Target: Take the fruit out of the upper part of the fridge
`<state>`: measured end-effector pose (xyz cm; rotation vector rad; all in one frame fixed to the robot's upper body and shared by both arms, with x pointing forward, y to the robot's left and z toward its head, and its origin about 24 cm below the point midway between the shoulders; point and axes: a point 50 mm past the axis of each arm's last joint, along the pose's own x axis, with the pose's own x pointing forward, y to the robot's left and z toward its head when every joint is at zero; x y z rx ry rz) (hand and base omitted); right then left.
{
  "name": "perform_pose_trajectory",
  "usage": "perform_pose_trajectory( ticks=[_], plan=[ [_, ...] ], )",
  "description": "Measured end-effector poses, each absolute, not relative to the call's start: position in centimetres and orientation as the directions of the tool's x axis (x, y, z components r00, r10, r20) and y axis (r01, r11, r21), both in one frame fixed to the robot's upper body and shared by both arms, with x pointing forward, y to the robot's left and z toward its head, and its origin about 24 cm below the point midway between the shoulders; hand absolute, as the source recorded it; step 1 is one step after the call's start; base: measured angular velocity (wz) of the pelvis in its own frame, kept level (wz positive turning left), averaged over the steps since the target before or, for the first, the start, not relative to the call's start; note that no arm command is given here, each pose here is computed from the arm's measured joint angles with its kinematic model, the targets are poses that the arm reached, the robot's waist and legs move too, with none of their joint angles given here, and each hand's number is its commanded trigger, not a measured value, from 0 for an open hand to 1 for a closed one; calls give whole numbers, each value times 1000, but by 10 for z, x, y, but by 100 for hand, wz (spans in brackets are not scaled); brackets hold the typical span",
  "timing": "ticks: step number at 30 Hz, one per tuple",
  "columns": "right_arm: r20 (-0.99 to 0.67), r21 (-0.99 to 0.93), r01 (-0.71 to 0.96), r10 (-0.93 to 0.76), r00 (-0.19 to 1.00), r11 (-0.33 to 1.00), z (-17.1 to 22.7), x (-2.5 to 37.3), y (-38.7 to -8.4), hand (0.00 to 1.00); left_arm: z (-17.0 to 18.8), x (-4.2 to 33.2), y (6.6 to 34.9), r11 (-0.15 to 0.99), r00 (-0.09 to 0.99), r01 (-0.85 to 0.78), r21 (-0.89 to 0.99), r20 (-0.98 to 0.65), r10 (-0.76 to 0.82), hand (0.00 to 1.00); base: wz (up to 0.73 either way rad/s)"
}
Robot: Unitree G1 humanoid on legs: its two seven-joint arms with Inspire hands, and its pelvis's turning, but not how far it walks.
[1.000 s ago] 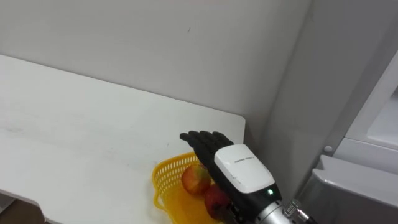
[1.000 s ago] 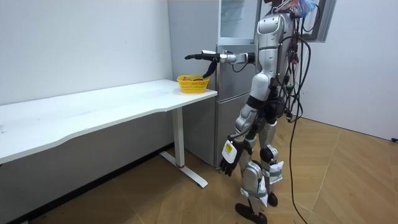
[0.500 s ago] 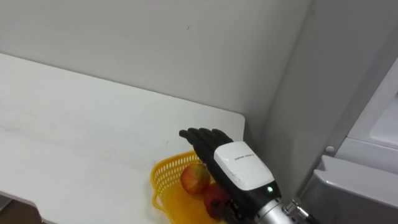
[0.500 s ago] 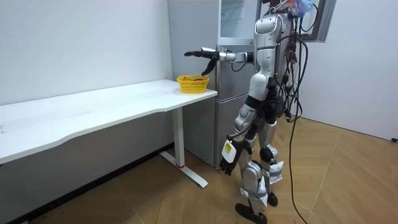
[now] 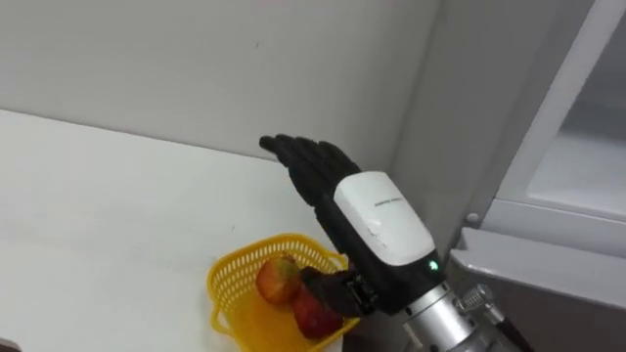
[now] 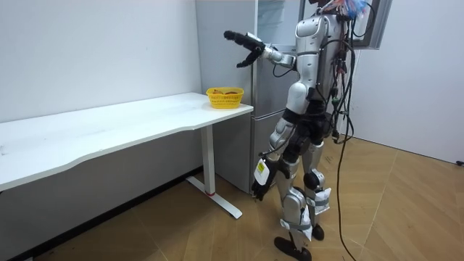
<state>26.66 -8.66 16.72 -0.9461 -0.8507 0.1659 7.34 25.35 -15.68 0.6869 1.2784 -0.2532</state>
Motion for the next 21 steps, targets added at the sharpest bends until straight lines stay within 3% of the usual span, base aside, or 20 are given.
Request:
perform_pose_trajectory(
  ticks=[10, 21],
  plan=[
    [718, -592, 281, 336, 609, 756, 192, 255, -102, 0, -161, 71, 241, 791, 305, 516, 329, -933, 189, 0, -11],
    [782, -416, 353, 131, 610, 838, 187, 236, -137, 0, -163, 61, 240, 791, 302, 503, 347, -929, 216, 0, 0]
  ],
)
